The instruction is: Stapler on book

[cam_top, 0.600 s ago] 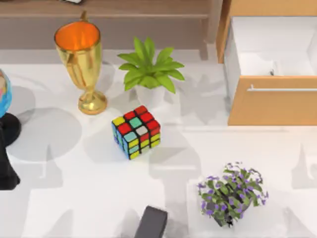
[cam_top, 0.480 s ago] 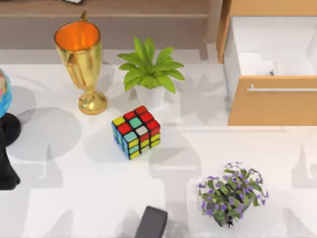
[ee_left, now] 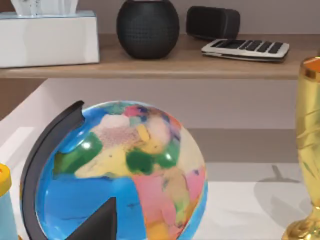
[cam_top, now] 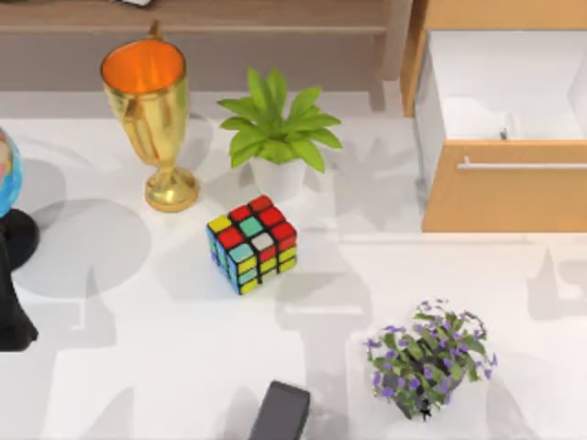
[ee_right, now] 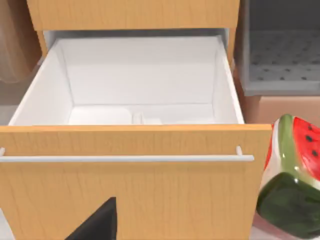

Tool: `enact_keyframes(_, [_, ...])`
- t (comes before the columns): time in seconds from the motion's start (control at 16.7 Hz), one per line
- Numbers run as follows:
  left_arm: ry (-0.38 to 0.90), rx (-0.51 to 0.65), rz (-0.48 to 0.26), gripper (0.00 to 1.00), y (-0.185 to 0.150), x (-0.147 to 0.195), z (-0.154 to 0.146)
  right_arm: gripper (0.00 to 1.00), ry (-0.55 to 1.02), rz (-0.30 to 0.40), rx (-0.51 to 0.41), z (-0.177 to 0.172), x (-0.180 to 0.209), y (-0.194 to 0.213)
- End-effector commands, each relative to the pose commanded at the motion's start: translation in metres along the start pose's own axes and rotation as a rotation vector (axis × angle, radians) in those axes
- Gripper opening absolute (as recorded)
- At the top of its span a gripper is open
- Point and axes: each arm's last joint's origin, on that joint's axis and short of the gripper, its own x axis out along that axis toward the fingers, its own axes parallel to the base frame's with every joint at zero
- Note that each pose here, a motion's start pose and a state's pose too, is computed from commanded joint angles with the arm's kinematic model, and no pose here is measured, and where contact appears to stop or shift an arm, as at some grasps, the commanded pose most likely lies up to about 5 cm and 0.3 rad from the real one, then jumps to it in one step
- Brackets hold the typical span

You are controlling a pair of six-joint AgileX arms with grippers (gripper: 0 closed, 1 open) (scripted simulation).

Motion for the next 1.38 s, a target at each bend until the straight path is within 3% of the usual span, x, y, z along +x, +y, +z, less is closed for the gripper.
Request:
enact_keyframes(0.24, [0.000,0.000,0.000,1.00,0.000,0.000,0.000,1.00,0.253,0.009,0.013,0.073,0.036,0.007])
enact_keyframes(0.54, [0.000,0.000,0.000,1.00,0.000,0.000,0.000,1.00,0.603,0.007,0.017,0.131,0.148,0.023])
enact_keyframes(0.72, [0.000,0.000,0.000,1.00,0.000,0.000,0.000,1.00,0.812,0.003,0.011,0.126,0.228,0.036])
enact_keyframes(0.96, [0.000,0.000,0.000,1.00,0.000,0.000,0.000,1.00,1.046,-0.006,-0.004,0.089,0.310,0.054])
enact_keyframes(1.14, [0.000,0.000,0.000,1.00,0.000,0.000,0.000,1.00,1.157,-0.021,-0.006,0.064,0.344,0.060])
enact_keyframes(1.38, [0.000,0.000,0.000,1.00,0.000,0.000,0.000,1.00,1.205,-0.033,-0.001,0.052,0.361,0.062])
